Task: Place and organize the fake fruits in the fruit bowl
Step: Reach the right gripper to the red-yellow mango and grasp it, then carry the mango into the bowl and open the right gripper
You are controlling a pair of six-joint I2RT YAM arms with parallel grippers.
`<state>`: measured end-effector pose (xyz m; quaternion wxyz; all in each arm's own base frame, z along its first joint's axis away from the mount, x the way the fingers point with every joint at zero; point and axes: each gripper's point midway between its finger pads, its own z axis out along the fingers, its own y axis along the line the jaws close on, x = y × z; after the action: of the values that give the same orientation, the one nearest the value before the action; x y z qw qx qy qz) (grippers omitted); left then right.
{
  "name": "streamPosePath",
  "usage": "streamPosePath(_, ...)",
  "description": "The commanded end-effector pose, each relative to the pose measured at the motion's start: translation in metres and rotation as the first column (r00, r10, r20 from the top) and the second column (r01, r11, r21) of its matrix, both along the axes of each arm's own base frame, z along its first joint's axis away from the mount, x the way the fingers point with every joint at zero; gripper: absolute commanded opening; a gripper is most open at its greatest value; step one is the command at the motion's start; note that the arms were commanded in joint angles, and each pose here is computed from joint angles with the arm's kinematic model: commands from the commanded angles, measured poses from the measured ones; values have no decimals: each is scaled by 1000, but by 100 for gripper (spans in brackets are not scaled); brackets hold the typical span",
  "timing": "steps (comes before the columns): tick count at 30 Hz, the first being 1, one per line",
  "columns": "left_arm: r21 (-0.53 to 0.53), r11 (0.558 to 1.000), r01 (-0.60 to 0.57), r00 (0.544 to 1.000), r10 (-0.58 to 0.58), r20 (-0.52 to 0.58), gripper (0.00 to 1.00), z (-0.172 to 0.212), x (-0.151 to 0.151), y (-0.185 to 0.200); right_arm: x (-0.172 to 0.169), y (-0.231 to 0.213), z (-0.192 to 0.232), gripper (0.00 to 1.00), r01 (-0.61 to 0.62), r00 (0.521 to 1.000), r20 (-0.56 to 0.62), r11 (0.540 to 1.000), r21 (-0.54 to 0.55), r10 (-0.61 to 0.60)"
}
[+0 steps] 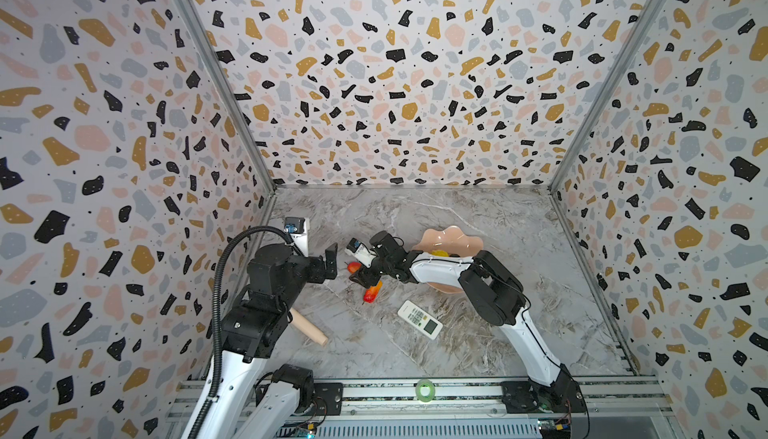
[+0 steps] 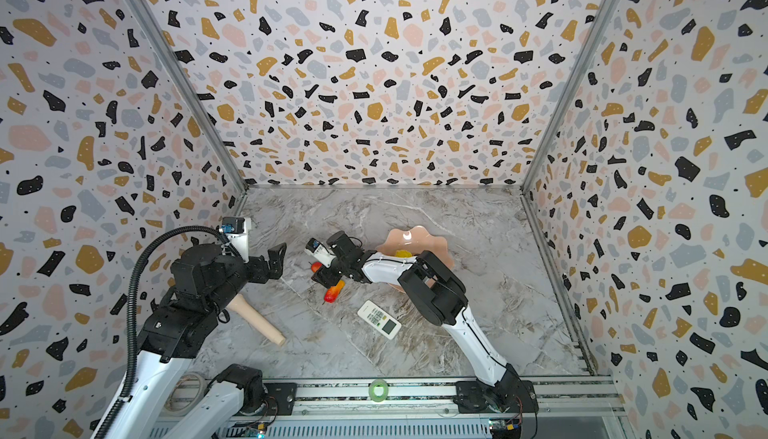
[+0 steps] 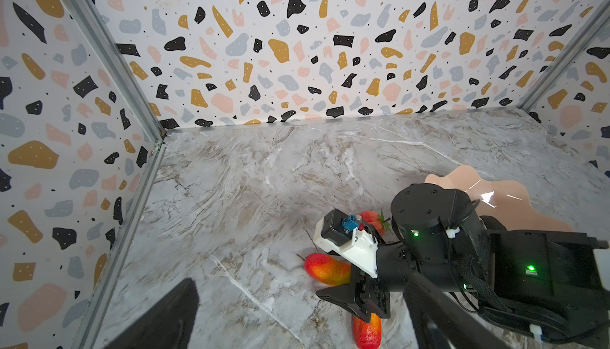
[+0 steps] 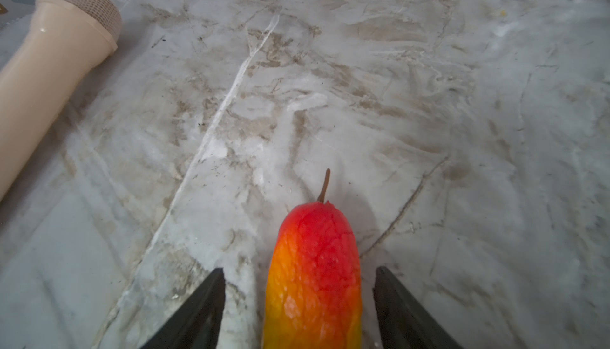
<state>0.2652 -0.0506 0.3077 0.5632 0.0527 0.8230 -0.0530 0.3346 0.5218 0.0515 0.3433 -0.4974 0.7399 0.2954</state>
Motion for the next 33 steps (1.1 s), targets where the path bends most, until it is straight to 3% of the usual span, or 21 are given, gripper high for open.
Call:
streamPosePath(1, 14, 1000, -4, 1000, 4, 28, 100, 6, -1, 2, 7, 11, 20, 65, 17, 1000, 15, 998, 52, -18)
streamPosePath(8, 15, 1000, 2, 1000, -2, 27, 100, 6, 2, 0, 12, 11, 38, 34, 29, 998, 49, 998, 51, -32)
streamPosePath(13, 19, 1000, -9, 1000, 9, 18, 100, 10, 1, 2, 24, 1, 115, 6, 28, 983, 175, 991, 132, -52)
streamPosePath(18, 1, 1000, -18, 999, 18, 36, 100, 13, -3, 4, 29, -28, 182, 1, 20, 972, 226, 979, 204, -67)
streamPosePath(22, 4, 1000, -17, 999, 17, 29, 99, 13, -5, 4, 30, -72, 211, 0, 75, 958, 253, 971, 227, -133)
streamPosePath(28, -8, 1000, 4, 999, -4, 51, 99, 9, -2, 0, 35, -159, 223, 0, 274, 902, 287, 942, 194, -322)
streamPosePath(33, -16, 999, 37, 999, -37, 32, 100, 3, 9, -9, 39, -240, 207, 0, 488, 820, 245, 855, 175, -518)
